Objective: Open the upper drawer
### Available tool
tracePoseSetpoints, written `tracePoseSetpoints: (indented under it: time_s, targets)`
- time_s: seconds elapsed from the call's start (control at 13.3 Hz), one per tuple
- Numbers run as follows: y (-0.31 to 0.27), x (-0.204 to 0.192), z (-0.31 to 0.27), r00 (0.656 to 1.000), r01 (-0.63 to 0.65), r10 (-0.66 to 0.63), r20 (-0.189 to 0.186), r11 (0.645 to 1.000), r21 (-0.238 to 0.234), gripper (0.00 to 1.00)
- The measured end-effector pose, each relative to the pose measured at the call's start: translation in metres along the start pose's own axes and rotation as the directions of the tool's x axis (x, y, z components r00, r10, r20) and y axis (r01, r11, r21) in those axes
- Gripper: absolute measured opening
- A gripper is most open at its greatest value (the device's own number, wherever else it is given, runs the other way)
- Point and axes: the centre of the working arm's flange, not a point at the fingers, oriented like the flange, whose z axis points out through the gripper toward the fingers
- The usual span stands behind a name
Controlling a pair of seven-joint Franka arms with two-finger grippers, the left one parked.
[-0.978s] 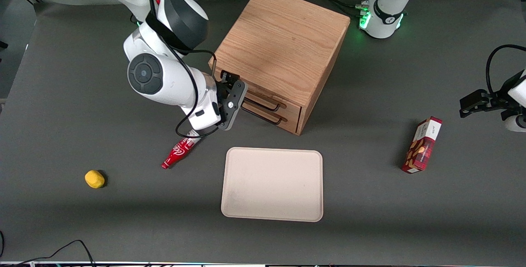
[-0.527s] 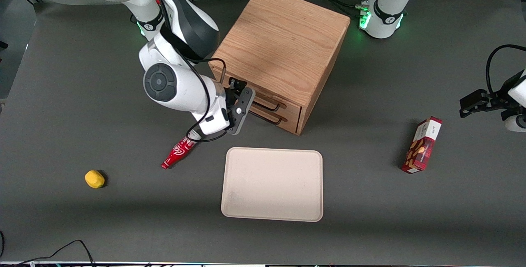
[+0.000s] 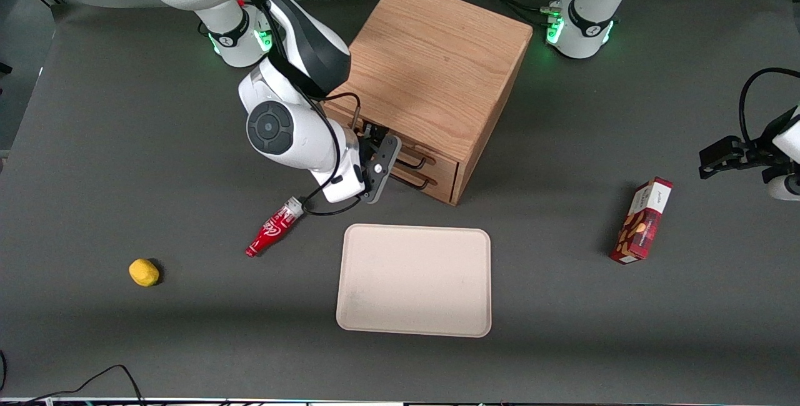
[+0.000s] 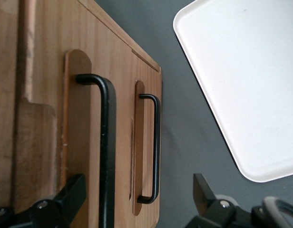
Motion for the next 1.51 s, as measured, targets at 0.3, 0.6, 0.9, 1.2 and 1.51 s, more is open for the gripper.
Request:
tracePoseSetpoints:
  time_s: [0.3, 0.6, 0.9, 1.2, 1.51]
  targets:
    - [0.01, -0.002, 0.002, 1.0, 0.026, -0.025, 0.015, 0.998, -0.053, 1.0]
    - [0.039, 0.002, -0.012, 0.997, 0.072, -0.07, 0.021, 0.988, -0.136, 1.0]
    - [0.082, 0.0, -0.031, 0.997, 0.081, -0.082, -0.002, 0.978, -0.19, 1.0]
    - [0.12, -0.006, -0.053, 0.996, 0.078, -0.085, -0.018, 0.964, -0.254, 1.0]
    - [0.159, -0.017, -0.061, 0.996, 0.049, -0.069, -0.053, 0.948, -0.316, 1.0]
